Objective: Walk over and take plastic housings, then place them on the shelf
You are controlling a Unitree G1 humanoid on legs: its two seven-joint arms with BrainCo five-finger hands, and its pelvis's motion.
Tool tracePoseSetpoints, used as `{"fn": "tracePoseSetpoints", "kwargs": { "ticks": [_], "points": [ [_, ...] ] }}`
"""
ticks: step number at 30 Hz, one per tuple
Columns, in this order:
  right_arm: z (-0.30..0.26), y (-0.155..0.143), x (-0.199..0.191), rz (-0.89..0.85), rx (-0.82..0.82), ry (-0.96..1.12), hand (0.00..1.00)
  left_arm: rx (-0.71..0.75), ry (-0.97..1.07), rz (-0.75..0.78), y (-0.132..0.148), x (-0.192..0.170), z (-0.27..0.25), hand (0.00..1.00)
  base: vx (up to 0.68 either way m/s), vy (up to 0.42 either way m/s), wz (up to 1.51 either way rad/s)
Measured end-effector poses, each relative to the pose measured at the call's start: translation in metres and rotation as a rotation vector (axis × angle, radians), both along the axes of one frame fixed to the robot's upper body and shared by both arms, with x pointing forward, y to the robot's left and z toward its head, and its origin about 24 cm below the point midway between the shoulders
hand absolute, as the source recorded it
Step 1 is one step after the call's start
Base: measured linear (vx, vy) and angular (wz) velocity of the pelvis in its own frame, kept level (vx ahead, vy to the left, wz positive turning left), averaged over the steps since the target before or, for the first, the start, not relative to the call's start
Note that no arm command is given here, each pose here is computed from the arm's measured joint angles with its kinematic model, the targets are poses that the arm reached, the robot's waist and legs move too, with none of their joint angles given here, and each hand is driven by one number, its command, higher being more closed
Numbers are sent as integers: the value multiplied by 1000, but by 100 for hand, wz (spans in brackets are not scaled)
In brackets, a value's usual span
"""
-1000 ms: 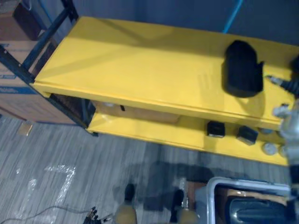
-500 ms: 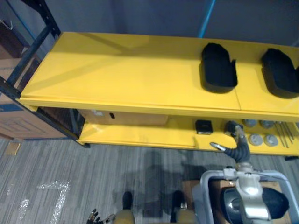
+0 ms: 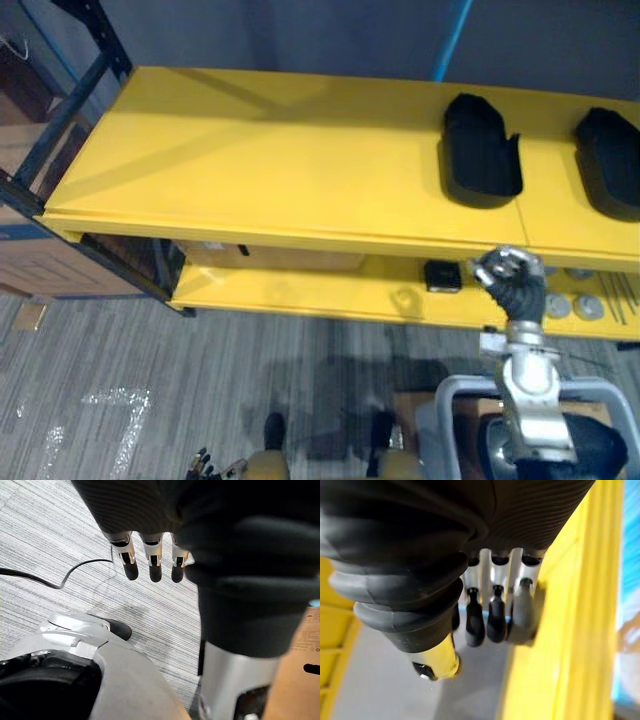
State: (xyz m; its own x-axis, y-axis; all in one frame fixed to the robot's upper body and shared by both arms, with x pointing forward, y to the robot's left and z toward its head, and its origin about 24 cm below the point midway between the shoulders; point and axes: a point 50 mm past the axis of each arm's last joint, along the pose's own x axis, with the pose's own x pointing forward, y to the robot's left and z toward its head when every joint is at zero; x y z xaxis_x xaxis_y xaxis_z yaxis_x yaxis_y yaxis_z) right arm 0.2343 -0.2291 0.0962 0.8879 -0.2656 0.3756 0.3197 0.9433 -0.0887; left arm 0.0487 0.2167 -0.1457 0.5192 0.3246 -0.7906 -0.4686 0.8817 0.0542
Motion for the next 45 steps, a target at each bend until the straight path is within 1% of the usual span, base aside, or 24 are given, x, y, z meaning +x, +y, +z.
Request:
{"fn": "tracePoseSetpoints", "kwargs": {
  "ticks": [6, 12, 16, 19, 26, 32, 38, 45],
  "points": [
    [4, 0, 8, -48, 38, -31, 100, -3, 9, 0, -1, 0, -2, 0, 18, 1, 4],
    [2, -3, 30, -94, 97, -28, 100, -12, 5, -3, -5, 2, -2, 0, 8, 4, 5],
    [9, -14, 47, -131, 142, -34, 100, -19, 4, -13, -7, 5, -3, 0, -3, 0, 2],
    [14, -27, 58, -156, 100, -10, 100, -21, 2, -15, -7, 6, -2, 0, 6, 4, 10],
    [29, -42, 83, -187, 64, 9, 100, -35, -4, -26, -8, 10, -2, 0, 19, -4, 6],
    [55, -58, 101, -194, 43, -1, 100, -48, -11, -53, -12, 14, -2, 0, 5, 2, 1],
    [61, -72, 107, -222, 40, 26, 100, -51, -12, -59, -13, 15, -2, 0, -17, 7, 1],
    [71, -80, 109, -250, 47, 13, 100, -57, -10, -63, -15, 15, -3, 0, -17, -2, -1]
  ]
}}
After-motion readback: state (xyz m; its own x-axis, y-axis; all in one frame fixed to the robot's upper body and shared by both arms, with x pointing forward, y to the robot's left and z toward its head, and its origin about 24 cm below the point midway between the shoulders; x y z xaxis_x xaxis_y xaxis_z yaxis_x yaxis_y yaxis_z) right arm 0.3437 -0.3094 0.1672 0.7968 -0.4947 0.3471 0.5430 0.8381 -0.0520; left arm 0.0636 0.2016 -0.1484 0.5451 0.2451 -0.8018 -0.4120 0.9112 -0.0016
